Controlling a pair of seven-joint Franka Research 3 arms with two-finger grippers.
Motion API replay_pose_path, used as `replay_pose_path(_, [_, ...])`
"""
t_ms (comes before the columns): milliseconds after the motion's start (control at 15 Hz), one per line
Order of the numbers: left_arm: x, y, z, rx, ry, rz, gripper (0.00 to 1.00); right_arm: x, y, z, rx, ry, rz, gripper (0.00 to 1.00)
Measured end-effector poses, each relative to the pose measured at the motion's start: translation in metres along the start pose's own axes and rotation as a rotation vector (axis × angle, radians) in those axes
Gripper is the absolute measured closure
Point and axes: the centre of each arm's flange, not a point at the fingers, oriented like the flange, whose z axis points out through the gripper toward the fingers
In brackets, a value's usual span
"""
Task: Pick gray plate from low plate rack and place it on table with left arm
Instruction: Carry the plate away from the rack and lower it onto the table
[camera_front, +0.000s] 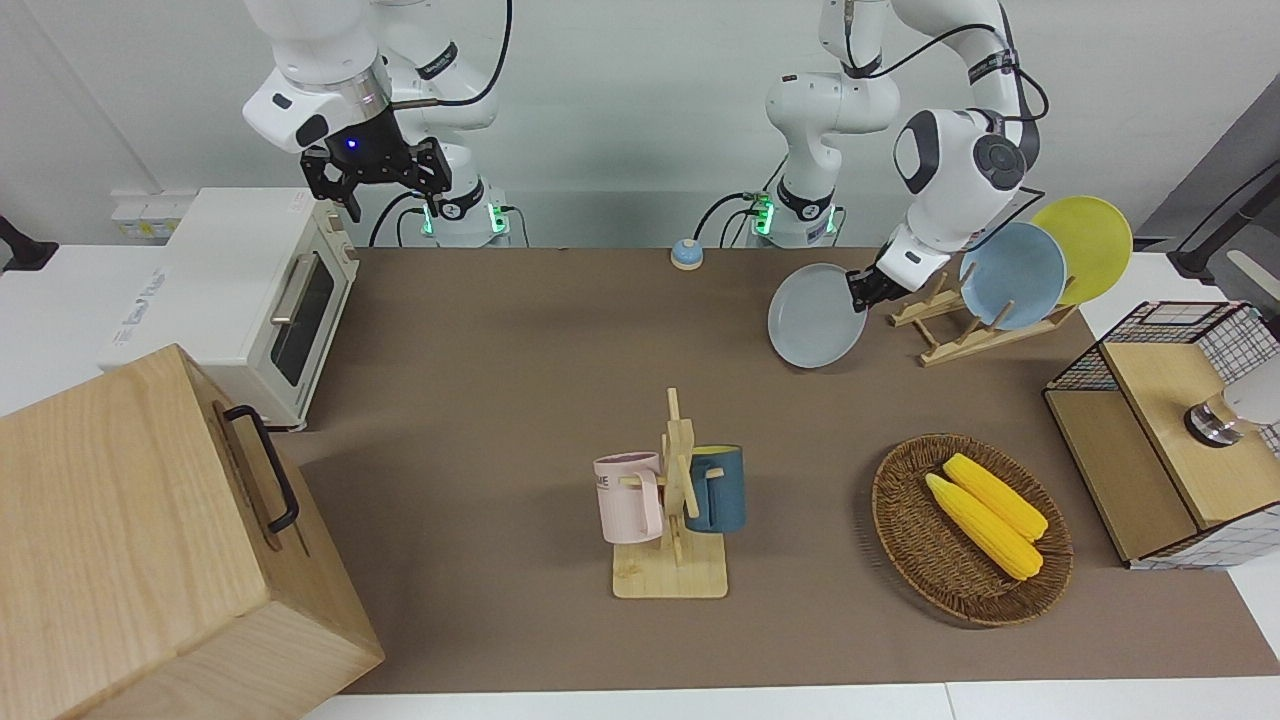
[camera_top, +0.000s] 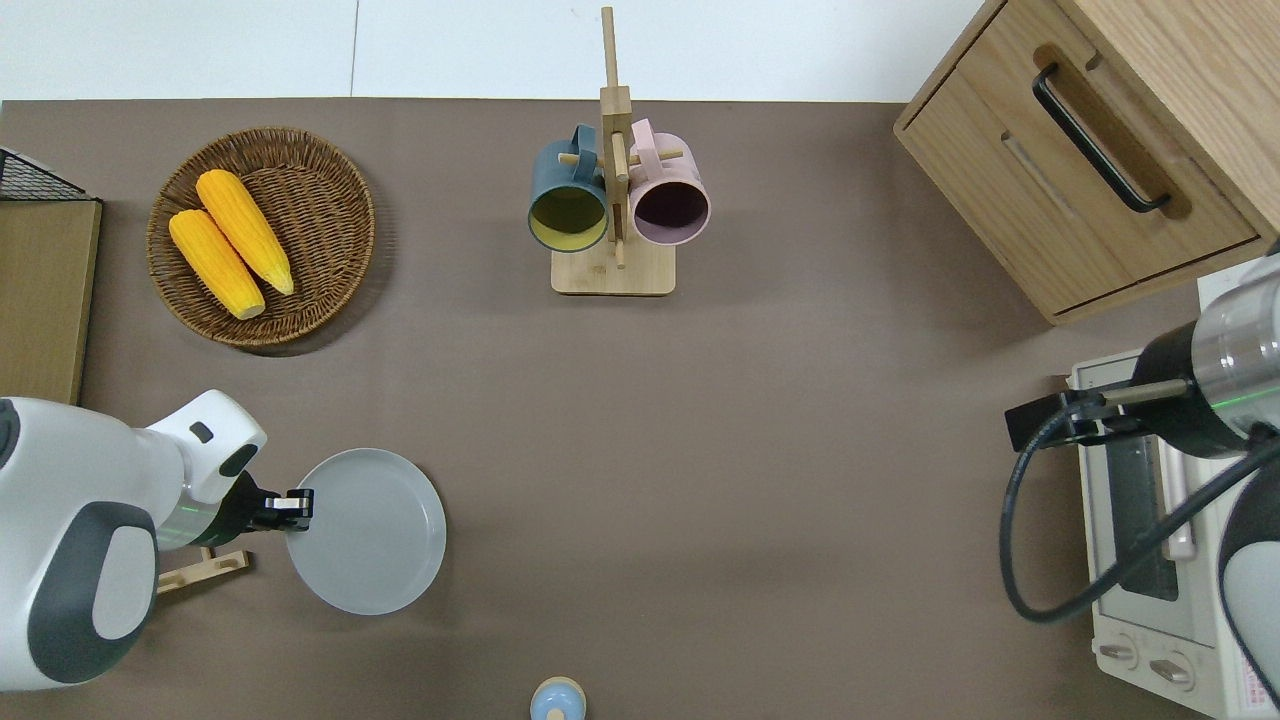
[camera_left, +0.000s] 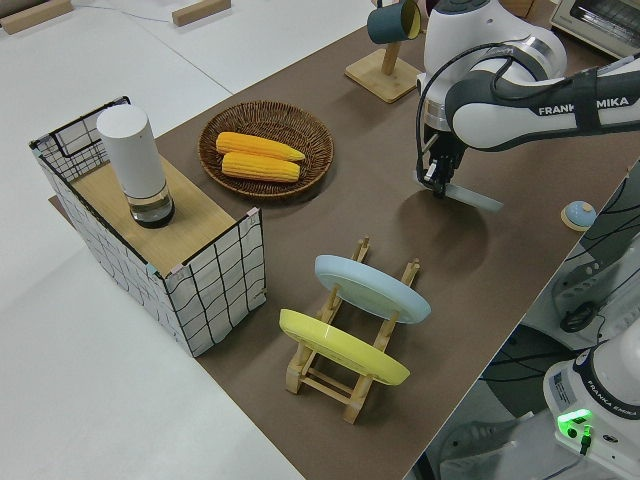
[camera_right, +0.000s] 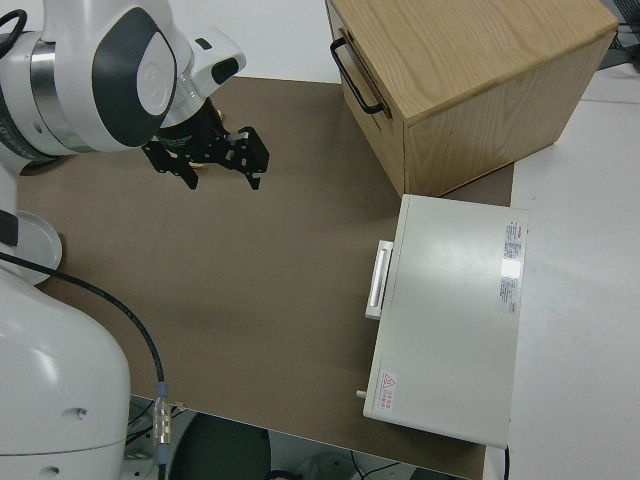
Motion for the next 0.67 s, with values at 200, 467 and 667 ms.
replay_pose_path(200, [0.0011, -0.0006, 0.0000, 0.000, 0.011, -0.003, 0.59, 0.0000, 0.0000, 0.0000, 0.000, 0.000, 0.000, 0.01])
replay_pose_path(467, [0.0016, -0.0006, -0.0003, 0.000, 0.016, -0.003, 0.19, 0.0000, 0.0000, 0.0000, 0.000, 0.000, 0.000, 0.01])
replay_pose_path(667, [0.0025, -0.0005, -0.0015, 0.000, 0.023, -0.003, 0.08, 0.0000, 0.0000, 0.0000, 0.000, 0.000, 0.000, 0.01])
